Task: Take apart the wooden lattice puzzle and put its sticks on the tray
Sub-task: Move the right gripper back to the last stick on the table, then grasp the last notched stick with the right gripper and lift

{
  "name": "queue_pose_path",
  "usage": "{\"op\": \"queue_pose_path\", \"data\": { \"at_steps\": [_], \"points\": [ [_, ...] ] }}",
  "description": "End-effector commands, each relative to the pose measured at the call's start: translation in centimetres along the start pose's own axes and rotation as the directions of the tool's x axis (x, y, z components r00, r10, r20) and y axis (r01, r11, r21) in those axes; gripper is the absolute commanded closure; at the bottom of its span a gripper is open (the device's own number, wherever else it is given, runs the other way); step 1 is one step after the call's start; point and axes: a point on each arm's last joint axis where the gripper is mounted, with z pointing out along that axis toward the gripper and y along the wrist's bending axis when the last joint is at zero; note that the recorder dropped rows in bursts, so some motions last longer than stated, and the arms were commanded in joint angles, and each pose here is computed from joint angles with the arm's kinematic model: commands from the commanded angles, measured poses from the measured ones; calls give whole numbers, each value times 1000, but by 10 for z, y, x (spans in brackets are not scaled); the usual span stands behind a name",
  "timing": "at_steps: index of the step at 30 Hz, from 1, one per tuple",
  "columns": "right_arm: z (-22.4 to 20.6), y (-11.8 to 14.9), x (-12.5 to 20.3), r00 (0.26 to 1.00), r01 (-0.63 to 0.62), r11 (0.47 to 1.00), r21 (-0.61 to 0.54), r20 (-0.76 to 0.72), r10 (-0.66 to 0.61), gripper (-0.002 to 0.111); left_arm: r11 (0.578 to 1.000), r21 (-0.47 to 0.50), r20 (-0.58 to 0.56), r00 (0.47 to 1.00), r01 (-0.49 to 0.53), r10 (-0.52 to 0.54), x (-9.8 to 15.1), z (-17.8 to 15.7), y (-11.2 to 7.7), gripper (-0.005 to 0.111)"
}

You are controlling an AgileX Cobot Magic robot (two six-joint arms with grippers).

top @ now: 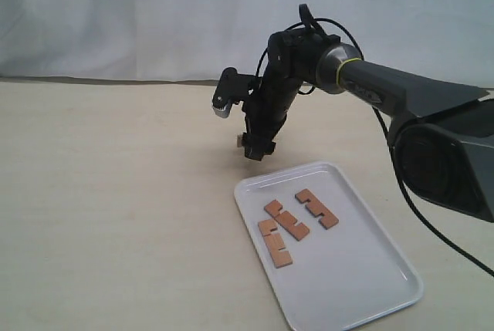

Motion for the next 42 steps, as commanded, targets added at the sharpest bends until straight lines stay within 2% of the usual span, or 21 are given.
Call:
{"op": "queue_pose_path", "data": {
  "at_steps": [1, 3, 6, 8, 13, 14, 18, 25, 30, 36, 38, 42],
  "points": [
    [7, -3, 1, 1000, 28, 999, 29, 5, -28, 35, 1000, -1, 11, 1000, 4, -4, 0, 0, 0, 107],
    [9, -2, 1, 1000, 28, 999, 29, 5, -28, 36, 1000, -1, 11, 1000, 4, -4, 0, 0, 0, 107],
    [11, -2, 1, 1000, 28, 999, 29, 5, -28, 46, 1000, -1, 11, 1000, 4, -4, 0, 0, 0, 107],
    [12, -2, 1, 1000, 28, 999, 34, 9, -29, 59, 1000, -1, 11, 1000, 4, -4, 0, 0, 0, 107],
    [12, -4, 0, 999, 30, 998, 55, 24, -31, 101, 1000, -1, 11, 1000, 4, -4, 0, 0, 0, 107],
    [12, -4, 0, 999, 27, 998, 56, 25, -29, 104, 1000, -1, 11, 1000, 4, -4, 0, 0, 0, 107],
    [11, -3, -1, 1000, -4, 999, 45, 20, 3, 104, 1000, -1, 11, 1000, 4, -4, 0, 0, 0, 107],
    [-16, -9, -7, 973, -227, 972, 62, 67, 223, 104, 1000, -1, 11, 1000, 4, -4, 0, 0, 0, 107],
    [-34, -4, -4, 955, -298, 955, 6, 5, 298, 104, 1000, -2, 9, 1000, 2, -2, 0, 0, 0, 107],
    [-68, 0, 6, 898, -439, 892, -106, -64, 435, 104, 1000, -2, 11, 1000, 2, -2, 0, 0, 0, 107],
    [-81, 0, 14, 870, -493, 864, -104, -77, 487, 104, 1000, -2, 11, 1000, 2, -2, 0, 0, 0, 107],
    [-103, 11, 37, 851, -524, 846, -100, -98, 516, 104, 1000, -2, 11, 1000, 2, -2, 0, 0, 0, 107]
  ]
}}
